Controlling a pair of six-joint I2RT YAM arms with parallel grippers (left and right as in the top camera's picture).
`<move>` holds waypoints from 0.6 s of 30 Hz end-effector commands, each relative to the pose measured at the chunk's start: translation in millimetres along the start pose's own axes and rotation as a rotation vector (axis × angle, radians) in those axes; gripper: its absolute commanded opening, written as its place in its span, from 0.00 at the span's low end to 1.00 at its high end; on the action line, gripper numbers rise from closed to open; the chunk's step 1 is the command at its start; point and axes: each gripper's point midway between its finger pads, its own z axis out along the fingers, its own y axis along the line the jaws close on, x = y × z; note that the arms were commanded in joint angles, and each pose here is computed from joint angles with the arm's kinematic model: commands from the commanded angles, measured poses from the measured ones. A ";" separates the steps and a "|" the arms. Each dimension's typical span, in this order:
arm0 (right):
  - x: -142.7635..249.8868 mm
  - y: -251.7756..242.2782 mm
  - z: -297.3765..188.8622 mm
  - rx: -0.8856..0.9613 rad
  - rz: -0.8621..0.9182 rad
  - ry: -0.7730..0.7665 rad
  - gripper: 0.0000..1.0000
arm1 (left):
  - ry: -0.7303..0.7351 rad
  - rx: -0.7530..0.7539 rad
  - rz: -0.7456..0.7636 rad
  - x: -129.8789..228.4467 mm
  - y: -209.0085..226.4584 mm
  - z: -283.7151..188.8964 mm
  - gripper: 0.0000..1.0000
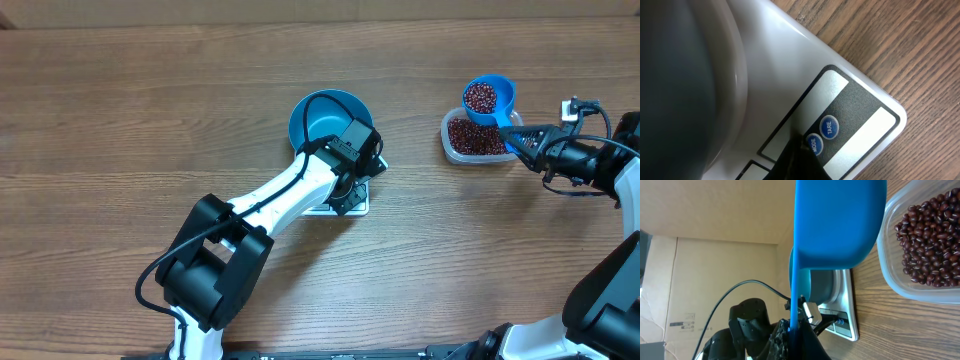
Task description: Scoop item into bowl and weigh 150g on scale
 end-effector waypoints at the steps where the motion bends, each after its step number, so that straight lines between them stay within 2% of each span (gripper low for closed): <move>1: -3.5 7.3 -1.6 -0.038 -0.023 -0.005 0.04 | 0.038 0.014 0.018 10.0 -5.6 12.2 0.04; 18: -3.4 7.1 -1.7 -0.038 -0.022 -0.005 0.04 | 0.055 0.017 0.017 14.3 -6.1 12.0 0.04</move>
